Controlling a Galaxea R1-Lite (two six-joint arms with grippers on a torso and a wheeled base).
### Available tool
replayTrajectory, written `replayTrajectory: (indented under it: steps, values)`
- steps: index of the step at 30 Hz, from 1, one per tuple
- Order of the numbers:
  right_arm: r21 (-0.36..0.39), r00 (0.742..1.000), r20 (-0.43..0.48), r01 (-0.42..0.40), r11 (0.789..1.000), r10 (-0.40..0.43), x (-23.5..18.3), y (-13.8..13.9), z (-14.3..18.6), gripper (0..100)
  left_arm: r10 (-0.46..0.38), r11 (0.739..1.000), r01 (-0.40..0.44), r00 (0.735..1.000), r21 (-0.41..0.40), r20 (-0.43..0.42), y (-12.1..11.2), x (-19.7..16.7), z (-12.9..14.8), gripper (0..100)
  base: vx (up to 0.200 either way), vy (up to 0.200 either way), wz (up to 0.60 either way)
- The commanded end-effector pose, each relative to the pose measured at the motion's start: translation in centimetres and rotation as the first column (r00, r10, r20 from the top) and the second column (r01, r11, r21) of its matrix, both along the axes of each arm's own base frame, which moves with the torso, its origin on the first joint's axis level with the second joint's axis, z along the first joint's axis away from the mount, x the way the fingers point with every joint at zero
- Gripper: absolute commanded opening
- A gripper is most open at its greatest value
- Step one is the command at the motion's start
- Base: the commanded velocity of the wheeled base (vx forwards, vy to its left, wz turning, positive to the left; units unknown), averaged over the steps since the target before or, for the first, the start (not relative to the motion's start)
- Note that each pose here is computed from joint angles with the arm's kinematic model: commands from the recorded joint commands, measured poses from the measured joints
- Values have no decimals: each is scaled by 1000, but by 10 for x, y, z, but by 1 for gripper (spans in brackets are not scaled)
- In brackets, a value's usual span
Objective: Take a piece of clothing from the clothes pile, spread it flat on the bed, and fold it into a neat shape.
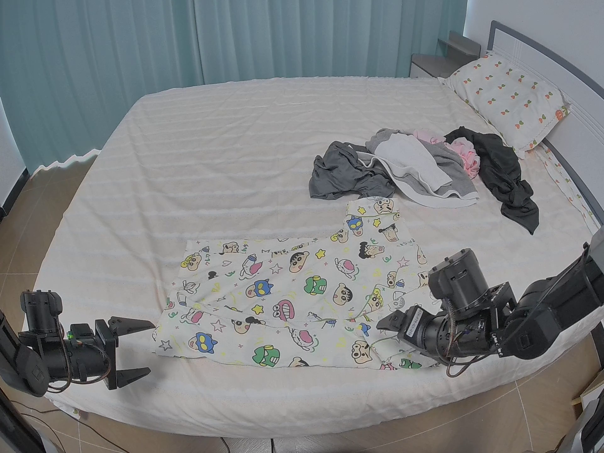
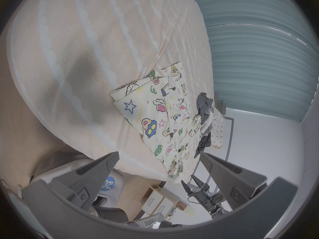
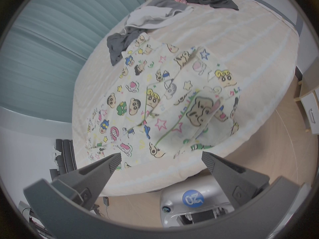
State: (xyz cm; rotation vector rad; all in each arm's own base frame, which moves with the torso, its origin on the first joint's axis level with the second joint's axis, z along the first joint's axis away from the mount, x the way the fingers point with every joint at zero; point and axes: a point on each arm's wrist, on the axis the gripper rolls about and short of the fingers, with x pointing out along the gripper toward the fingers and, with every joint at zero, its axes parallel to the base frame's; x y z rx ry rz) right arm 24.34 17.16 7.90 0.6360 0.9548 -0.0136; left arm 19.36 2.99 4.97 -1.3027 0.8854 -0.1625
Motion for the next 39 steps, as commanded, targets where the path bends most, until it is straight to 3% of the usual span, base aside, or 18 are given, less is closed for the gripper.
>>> replayTrajectory:
  steps: [1,7,12,18,27,34,35,39]
  values:
    - [-22,999,48,17,1000,-16,3,-37,3,100,0,1000,0,1000,1,0,0,0,0,100,0,0,0]
    - [-37,986,48,-158,987,159,4,-85,-20,100,0,1000,0,1000,0,-2,0,0,-1,100,0,0,0]
    - [10,968,86,-237,972,235,19,-112,-29,100,-3,1000,3,1000,1,-2,0,1,-1,100,0,0,0]
    - [17,959,86,-274,962,272,39,-121,-50,100,-3,1000,3,1000,0,-4,0,0,-1,100,0,0,0]
    - [17,954,143,-270,963,265,68,-117,-53,100,-3,1000,3,1000,2,-3,0,1,-1,100,0,0,0]
    - [20,953,136,-276,961,270,77,-113,-60,100,-3,1000,3,1000,2,-3,0,1,-1,100,0,0,0]
    - [21,954,134,-275,961,269,77,-113,-61,0,-3,1000,3,1000,2,-3,0,1,-1,100,0,0,0]
    - [21,957,127,-267,964,262,79,-112,-63,0,-3,1000,3,1000,2,-3,0,1,-1,100,0,0,0]
